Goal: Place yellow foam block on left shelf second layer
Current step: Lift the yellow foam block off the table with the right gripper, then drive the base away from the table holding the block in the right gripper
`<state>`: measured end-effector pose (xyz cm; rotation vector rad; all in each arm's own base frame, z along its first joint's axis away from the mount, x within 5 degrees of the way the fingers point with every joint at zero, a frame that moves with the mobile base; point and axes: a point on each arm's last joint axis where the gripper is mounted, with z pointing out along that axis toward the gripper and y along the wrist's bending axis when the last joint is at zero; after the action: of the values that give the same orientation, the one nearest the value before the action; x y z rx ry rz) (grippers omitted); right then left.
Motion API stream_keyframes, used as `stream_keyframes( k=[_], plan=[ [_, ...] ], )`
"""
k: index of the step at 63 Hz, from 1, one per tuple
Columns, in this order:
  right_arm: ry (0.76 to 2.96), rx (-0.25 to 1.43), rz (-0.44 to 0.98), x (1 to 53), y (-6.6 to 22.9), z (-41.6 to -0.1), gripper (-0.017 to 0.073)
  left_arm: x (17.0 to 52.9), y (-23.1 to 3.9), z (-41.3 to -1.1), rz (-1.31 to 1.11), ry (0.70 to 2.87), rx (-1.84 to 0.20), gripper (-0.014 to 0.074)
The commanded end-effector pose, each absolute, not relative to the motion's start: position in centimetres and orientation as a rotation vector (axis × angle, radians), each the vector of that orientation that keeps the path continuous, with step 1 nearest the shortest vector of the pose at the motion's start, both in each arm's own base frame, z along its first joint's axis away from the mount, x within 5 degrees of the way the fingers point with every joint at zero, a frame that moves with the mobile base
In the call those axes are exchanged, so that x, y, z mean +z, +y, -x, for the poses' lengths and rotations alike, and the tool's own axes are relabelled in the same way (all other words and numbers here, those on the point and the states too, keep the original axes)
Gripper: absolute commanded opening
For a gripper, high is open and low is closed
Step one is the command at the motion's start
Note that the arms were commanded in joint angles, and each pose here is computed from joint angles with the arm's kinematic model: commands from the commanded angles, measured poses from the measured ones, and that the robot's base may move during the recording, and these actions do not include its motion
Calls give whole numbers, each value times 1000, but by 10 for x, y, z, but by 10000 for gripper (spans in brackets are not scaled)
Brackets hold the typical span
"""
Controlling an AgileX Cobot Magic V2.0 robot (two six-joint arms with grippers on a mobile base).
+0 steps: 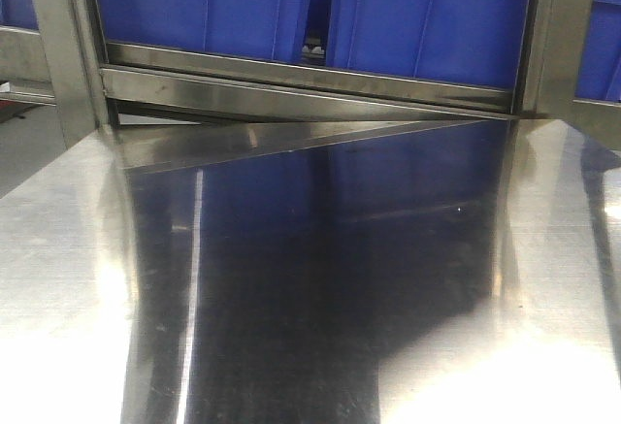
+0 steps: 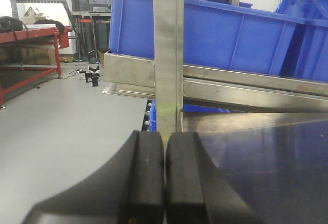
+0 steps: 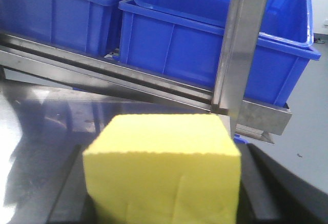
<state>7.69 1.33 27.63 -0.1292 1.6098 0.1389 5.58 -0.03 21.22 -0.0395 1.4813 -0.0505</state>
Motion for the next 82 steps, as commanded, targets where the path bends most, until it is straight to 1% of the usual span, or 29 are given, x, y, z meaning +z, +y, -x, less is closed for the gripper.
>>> stream_keyframes(
  k=[1, 82],
  plan=[
    [1486, 125, 124, 294, 12, -77, 450, 212, 0, -54, 45, 1406, -58, 124],
    [1502, 125, 125, 293, 12, -77, 450, 212, 0, -54, 45, 1406, -58, 124]
  ],
)
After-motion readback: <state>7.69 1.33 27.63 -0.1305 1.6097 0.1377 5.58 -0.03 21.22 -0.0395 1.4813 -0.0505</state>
